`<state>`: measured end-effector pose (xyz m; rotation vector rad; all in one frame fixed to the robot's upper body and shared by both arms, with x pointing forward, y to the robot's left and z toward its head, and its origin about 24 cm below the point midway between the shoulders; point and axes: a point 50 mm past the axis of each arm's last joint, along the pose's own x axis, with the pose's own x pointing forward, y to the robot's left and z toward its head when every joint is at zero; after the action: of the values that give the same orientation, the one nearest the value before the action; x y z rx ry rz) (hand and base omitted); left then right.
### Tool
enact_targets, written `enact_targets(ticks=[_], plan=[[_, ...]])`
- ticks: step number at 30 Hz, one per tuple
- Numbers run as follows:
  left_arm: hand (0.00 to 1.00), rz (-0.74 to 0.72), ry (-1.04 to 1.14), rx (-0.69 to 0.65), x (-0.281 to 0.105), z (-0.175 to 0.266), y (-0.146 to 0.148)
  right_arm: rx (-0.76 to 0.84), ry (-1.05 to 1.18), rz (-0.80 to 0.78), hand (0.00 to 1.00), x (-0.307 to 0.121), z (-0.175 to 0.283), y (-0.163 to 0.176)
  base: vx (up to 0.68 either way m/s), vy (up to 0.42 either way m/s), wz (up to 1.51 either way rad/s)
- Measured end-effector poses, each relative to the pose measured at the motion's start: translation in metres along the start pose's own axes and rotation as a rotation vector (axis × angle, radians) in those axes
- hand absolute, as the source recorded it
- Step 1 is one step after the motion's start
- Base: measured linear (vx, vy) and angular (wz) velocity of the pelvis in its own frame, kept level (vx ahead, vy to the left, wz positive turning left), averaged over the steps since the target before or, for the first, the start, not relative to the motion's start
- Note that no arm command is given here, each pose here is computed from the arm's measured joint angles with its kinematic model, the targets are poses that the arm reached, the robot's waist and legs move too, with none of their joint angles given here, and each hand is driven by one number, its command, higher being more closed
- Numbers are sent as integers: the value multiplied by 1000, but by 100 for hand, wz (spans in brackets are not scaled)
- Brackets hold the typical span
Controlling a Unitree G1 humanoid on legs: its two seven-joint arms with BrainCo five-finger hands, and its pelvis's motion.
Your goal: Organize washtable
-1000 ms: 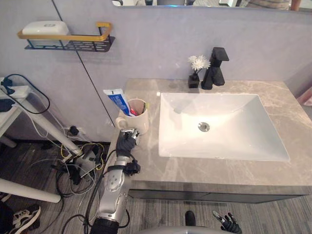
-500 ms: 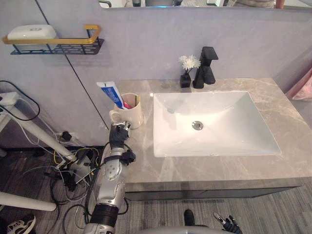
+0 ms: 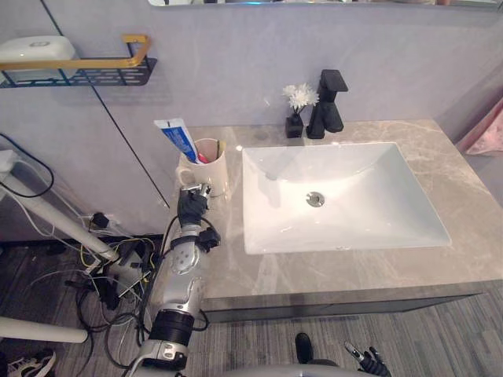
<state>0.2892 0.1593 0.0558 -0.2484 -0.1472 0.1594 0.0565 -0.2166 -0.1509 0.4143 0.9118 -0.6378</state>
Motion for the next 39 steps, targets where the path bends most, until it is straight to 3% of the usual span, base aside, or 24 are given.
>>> enact_targets(ticks=[12, 23, 31, 36, 39], plan=[[100, 57, -18, 1, 25, 11, -5, 9, -1, -11, 0, 0, 0, -2, -9, -2, -12], [100, 194, -56, -1, 50, 30, 19, 28, 17, -35, 0, 0, -4, -7, -2, -4, -11], [100, 203, -62, 7, 52, 32, 24, 52, 28, -45, 0, -1, -7, -9, -1, -1, -2], [100, 129, -70, 17, 48, 33, 9, 63, 29, -47, 0, -1, -7, -9, 3, 3, 1], [100, -60, -166, -36, 31, 51, -33, 72, 33, -52, 0, -1, -8, -10, -10, 16, 11]])
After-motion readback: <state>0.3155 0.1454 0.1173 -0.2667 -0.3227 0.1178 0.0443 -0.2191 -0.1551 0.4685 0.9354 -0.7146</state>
